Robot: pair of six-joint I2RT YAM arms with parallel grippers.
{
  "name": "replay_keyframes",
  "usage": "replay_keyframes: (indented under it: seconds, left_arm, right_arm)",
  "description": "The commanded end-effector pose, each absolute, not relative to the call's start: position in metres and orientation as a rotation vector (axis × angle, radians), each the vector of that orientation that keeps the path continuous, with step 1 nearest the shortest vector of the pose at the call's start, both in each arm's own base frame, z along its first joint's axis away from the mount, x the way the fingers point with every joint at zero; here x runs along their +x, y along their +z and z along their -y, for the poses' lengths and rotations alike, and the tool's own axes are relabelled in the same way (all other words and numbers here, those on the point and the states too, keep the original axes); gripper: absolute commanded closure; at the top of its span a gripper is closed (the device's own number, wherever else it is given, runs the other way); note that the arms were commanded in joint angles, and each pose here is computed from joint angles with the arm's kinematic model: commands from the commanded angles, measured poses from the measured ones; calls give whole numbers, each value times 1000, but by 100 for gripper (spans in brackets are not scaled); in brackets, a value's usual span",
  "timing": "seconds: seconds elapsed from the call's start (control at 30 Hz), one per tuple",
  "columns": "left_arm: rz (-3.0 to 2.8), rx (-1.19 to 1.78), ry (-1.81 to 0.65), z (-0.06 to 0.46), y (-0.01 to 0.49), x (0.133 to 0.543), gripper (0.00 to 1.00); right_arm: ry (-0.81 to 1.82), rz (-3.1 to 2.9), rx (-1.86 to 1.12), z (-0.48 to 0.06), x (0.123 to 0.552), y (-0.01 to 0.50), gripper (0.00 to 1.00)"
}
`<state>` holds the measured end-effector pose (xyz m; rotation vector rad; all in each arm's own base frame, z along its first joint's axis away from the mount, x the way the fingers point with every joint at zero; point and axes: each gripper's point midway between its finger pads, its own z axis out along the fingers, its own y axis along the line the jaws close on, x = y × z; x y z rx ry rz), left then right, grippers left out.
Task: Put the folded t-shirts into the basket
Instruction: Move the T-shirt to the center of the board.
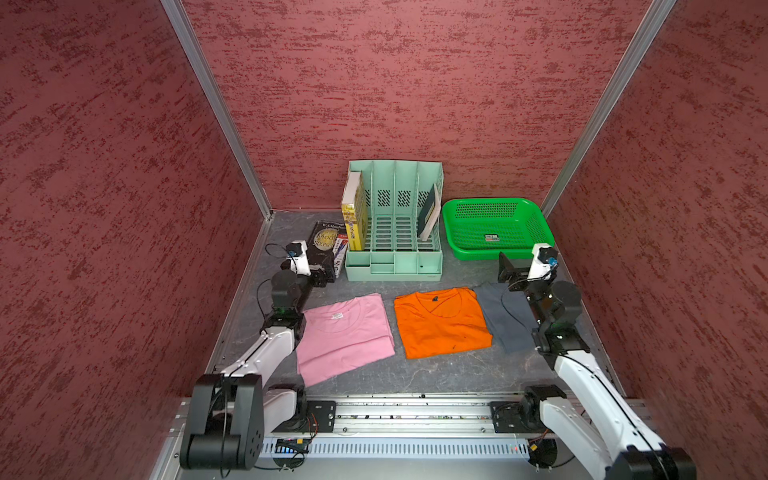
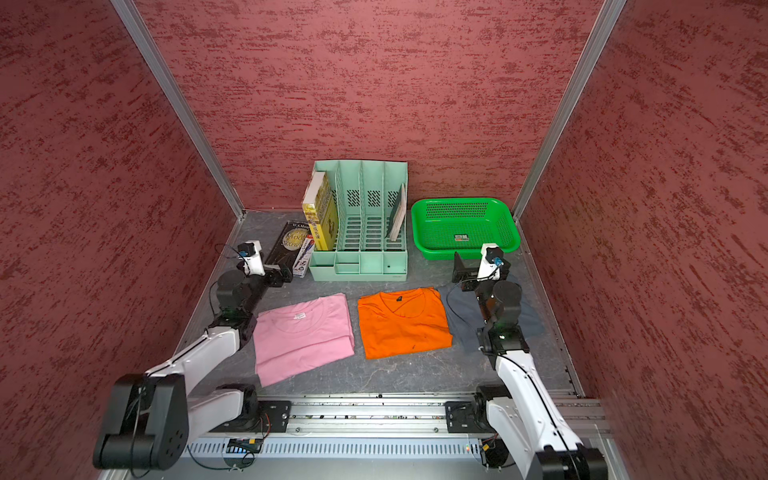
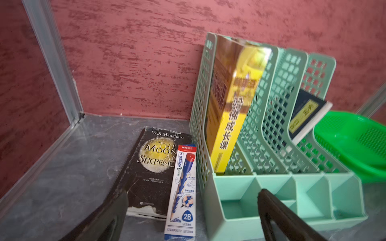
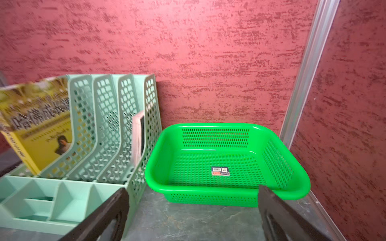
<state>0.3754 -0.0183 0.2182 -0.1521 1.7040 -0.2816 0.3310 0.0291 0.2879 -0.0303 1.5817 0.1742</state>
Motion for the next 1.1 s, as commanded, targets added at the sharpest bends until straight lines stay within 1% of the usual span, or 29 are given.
replay_keyframes:
  seconds: [0.0, 0.1, 0.17, 0.2, 0.3, 0.37, 0.5, 0.57, 0.63, 0.7, 0.8, 0.9, 1.07]
  left_arm:
    - [-1816, -577, -448, 4, 202, 357, 0]
    - [-1781, -600, -571, 13, 207, 348, 0]
    - [-1771, -470, -675, 34, 220, 345, 0]
    - [-1774, -395, -726, 47, 226, 343, 0]
    - [-1816, -259, -828, 78, 239, 338, 0]
    - [-1870, -171, -847, 100, 243, 336, 0]
    - [-2009, 94, -834, 154, 234, 327, 0]
    - [-2074, 240, -835, 184, 218, 322, 0]
    - [-2134, 374, -848, 212, 205, 317, 0]
    - [-2205, 476, -815, 232, 189, 318, 0]
    - [-2303, 457, -738, 240, 163, 331, 0]
    - [-2357, 398, -685, 236, 147, 344, 0]
    - [-2407, 323, -666, 226, 132, 353, 0]
  right_arm:
    - [332, -1979, 149, -34, 306, 225, 2]
    - [347, -2116, 341, -25, 298, 212, 2]
    - [383, -2208, 509, -23, 290, 196, 2]
    - [418, -2242, 521, -28, 288, 193, 2]
    - [697, -2318, 315, -75, 287, 190, 1]
    - [878, -2361, 202, -105, 281, 185, 2]
    - [918, -2535, 135, -137, 268, 154, 2]
    - [957, -2611, 60, -160, 257, 141, 4]
    - [952, -2683, -16, -180, 244, 129, 4]
    - [930, -2751, -20, -191, 234, 113, 5]
    - [935, -2828, -42, -207, 220, 88, 6]
    - [898, -2929, -53, -217, 202, 54, 7]
    - [898, -3045, -134, -247, 168, 21, 9]
